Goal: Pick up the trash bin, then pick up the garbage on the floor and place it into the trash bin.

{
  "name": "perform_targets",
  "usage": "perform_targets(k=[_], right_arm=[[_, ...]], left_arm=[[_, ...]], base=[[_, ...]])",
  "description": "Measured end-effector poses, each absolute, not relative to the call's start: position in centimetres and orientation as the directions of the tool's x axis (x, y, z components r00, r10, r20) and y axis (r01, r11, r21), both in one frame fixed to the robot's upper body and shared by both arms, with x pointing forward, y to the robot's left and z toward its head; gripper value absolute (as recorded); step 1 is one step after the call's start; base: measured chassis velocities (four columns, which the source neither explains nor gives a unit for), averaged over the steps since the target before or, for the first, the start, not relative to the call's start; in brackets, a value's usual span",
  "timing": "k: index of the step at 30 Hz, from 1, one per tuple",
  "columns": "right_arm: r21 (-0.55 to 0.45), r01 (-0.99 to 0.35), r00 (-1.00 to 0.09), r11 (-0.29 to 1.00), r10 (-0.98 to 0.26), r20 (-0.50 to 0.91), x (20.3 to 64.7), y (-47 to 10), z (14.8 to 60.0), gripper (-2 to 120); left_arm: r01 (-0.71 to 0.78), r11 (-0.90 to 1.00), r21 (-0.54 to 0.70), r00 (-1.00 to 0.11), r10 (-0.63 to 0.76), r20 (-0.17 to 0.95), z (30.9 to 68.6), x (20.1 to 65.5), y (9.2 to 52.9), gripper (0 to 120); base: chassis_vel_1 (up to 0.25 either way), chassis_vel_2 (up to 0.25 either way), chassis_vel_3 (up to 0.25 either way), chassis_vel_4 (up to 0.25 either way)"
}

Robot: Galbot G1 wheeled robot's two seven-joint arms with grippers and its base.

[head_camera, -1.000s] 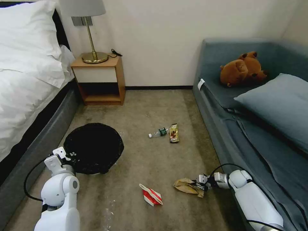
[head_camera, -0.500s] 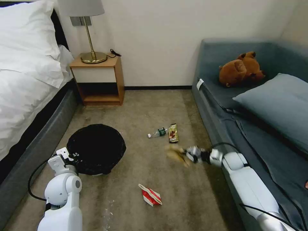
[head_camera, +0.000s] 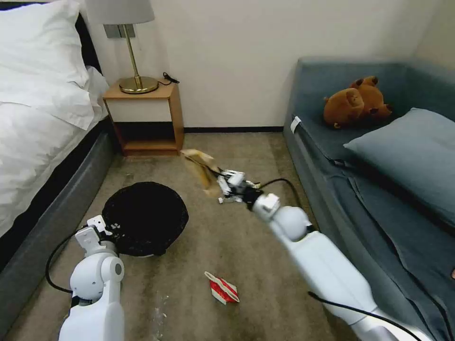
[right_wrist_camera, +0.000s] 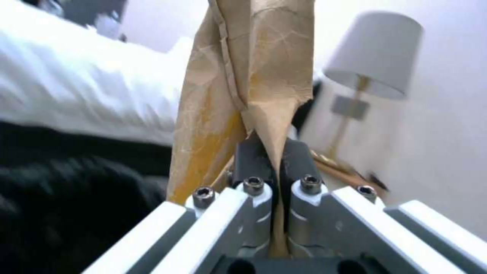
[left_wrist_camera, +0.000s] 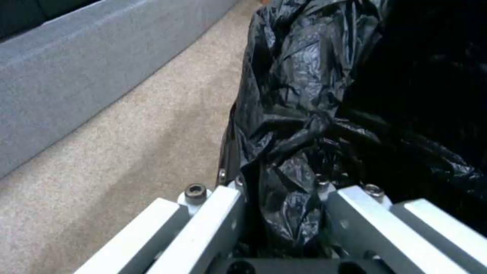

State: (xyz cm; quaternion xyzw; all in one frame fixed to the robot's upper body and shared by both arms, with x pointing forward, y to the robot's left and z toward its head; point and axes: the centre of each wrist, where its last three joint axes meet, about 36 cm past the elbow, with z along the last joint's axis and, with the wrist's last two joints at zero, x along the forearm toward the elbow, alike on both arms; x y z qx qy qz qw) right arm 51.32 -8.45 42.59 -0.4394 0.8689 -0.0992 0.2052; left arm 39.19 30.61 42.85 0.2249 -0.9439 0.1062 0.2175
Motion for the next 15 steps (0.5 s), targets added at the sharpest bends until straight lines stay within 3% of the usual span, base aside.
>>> perform_targets(k=[15], right_arm=[[-0.383, -0.800, -0.419, 0.463, -0.887, -0.195, 52.1, 0.1, 41.4, 0]], left_arm=[[-0.472, 0.876, -0.098, -0.799, -0.378, 0.467, 42.5, 38.9, 30.2, 3]], base=[[0.000, 0.000, 0.000, 0.000]])
